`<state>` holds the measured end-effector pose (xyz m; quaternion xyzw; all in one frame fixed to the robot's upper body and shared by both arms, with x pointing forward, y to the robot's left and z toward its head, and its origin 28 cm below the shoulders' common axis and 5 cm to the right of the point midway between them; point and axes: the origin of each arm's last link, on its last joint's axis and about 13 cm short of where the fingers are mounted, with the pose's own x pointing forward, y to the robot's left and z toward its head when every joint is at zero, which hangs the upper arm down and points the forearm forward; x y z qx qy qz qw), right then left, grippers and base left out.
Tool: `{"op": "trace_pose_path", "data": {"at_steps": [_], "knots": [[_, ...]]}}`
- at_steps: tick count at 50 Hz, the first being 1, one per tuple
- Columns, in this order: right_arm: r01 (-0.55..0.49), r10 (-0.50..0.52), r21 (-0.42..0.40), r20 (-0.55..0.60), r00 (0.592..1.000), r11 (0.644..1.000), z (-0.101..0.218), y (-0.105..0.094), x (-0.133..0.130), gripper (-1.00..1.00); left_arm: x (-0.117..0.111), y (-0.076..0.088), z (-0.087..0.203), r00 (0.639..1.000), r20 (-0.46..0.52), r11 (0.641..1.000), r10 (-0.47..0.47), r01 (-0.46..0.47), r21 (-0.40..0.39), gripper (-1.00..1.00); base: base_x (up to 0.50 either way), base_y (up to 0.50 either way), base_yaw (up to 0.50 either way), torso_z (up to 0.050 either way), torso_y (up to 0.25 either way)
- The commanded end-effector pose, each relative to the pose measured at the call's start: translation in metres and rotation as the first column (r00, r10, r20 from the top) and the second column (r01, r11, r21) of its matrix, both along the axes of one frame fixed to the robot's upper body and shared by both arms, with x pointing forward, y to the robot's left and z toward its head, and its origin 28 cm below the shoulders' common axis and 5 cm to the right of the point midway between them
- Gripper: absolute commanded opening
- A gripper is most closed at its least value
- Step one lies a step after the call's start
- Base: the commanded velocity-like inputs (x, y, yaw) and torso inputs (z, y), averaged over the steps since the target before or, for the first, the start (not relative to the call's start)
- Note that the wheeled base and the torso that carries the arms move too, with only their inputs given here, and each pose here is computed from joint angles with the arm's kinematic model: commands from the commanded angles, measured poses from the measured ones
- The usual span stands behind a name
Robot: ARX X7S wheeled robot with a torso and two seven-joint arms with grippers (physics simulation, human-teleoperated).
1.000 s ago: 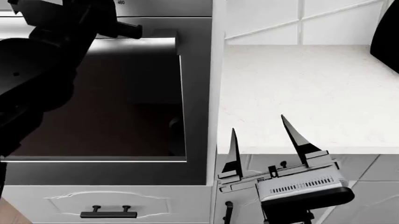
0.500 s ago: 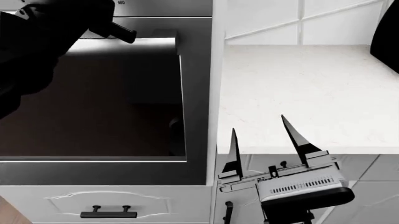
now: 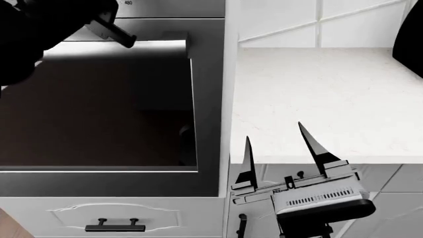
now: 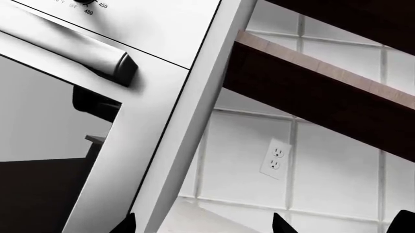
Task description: Preheat the oven by turning the temperature knob.
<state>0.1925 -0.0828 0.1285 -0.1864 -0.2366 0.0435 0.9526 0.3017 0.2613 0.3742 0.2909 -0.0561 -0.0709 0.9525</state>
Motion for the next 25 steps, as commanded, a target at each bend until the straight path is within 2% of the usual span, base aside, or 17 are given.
{"op": "trace_pose_path", "data": {"at_steps": [1, 2, 10, 25], "knots": [[-0.003, 0.003, -0.001, 0.009, 1.0, 1.0, 0.0009, 0.0009, -0.0004, 1.0, 0.0237, 0.0029, 0.0337, 0.969, 0.246, 0.998, 0.014, 0.001, -0.06, -1.0, 0.02, -0.01, -0.02, 0.0, 0.0], [-0.002, 0.002, 0.0, 0.009, 1.0, 1.0, 0.0009, 0.0009, -0.0004, 1.0, 0.0236, 0.003, 0.0336, 0.968, 0.251, 1.0, 0.009, -0.001, -0.03, -1.0, 0.02, -0.01, -0.02, 0.01, 0.0], [-0.003, 0.003, -0.001, 0.013, 1.0, 1.0, 0.0009, 0.0009, -0.0003, 1.0, 0.0198, 0.0044, 0.0318, 0.968, 0.249, 0.999, -0.007, -0.006, 0.053, -1.0, 0.02, -0.01, -0.02, 0.003, 0.0], [-0.003, 0.003, -0.004, 0.019, 1.0, 1.0, 0.0009, 0.0009, -0.0002, 1.0, 0.0157, 0.0077, 0.0315, 0.971, 0.236, 0.986, -0.028, -0.013, 0.168, -1.0, 0.02, -0.01, -0.02, 0.003, 0.0]]}}
